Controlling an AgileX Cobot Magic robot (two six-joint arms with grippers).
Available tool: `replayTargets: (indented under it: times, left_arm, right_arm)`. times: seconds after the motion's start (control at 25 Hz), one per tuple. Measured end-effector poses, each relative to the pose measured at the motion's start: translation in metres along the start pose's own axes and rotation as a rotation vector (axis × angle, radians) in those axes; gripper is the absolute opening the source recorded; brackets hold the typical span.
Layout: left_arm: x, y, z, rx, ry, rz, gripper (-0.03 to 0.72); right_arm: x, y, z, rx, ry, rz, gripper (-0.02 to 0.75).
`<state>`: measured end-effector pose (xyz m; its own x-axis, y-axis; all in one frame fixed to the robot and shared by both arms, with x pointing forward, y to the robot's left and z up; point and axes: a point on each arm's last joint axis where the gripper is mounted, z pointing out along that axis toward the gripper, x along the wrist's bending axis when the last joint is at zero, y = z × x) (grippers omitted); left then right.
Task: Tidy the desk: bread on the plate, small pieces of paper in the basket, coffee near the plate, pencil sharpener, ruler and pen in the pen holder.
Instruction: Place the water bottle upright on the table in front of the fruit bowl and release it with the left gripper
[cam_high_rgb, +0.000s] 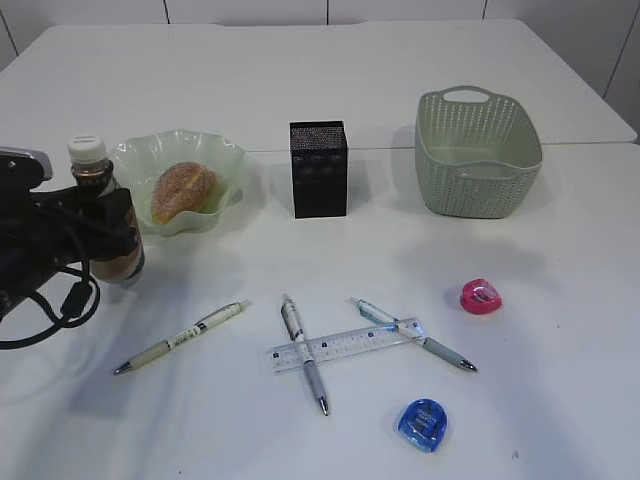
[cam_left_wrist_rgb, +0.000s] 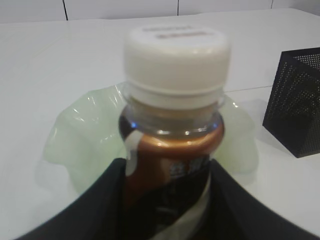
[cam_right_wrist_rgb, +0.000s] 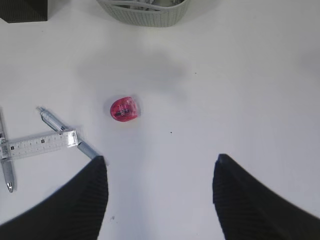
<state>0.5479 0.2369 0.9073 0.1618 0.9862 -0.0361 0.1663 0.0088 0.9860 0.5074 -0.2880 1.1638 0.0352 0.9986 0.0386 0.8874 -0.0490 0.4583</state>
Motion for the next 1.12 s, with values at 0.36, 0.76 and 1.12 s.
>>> replayTargets:
  times: [0.36,0.76,1.12]
  left_arm:
    - [0.0,-0.013,0.006,0.03,0.002,0.0,0.31]
    - [0.0,-0.02,0.011,0.038,0.002,0.001,0.314]
    - [0.001,-0.02,0.011,0.037,0.006,-0.002,0.384]
  right_arm:
    - [0.0,0.0,0.0,0.0,0.0,-0.002,0.514]
    - [0.0,0.0,0.0,0.0,0.0,-0.004,0.514]
    - [0.0,0.0,0.0,0.0,0.0,-0.004,0.514]
